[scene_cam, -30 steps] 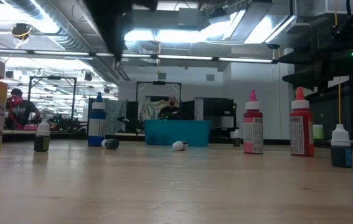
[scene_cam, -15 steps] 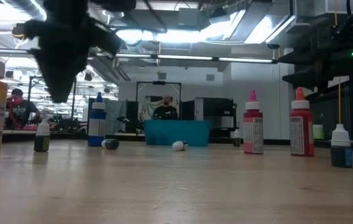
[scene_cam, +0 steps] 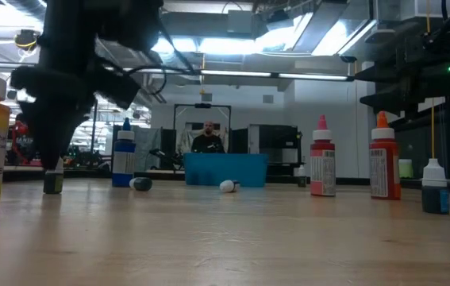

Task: Pick & Place food coloring
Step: Put the small green food coloring bottle into the blue bin

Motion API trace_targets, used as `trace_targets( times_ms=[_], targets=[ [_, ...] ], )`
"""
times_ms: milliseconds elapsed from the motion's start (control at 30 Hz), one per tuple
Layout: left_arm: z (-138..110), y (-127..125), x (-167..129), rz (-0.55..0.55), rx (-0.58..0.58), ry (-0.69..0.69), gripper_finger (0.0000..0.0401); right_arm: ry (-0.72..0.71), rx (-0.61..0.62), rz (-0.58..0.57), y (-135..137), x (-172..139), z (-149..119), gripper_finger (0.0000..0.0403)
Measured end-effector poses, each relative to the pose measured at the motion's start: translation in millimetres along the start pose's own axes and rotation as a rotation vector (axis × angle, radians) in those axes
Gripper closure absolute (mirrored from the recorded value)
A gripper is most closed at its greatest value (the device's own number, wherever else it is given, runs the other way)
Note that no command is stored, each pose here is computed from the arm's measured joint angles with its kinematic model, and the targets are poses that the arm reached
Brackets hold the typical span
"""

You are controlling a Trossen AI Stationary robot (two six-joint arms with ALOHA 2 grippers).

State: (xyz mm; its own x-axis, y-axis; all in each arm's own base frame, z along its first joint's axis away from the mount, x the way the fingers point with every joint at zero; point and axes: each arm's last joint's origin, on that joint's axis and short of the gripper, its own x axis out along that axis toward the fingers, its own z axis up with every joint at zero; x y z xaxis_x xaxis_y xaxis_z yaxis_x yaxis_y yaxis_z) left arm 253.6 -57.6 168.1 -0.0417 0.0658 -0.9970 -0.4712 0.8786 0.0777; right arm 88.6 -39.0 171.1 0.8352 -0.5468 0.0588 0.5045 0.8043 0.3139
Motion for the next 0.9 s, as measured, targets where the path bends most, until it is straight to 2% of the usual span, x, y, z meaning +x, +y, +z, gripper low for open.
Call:
trace_targets(
  times_ms=[467,900],
  targets=[
    [1.4,-1.0,3.4,-0.024,0.042,-0.019,0.017,0.0,0.0,0.0,0.0,0.0,0.0,0.0011],
    [0.9,-1.1,3.4,-0.033,0.053,-0.008,0.0233,0.0,0.0,0.0,0.0,0.0,0.0,0.0011]
  ],
)
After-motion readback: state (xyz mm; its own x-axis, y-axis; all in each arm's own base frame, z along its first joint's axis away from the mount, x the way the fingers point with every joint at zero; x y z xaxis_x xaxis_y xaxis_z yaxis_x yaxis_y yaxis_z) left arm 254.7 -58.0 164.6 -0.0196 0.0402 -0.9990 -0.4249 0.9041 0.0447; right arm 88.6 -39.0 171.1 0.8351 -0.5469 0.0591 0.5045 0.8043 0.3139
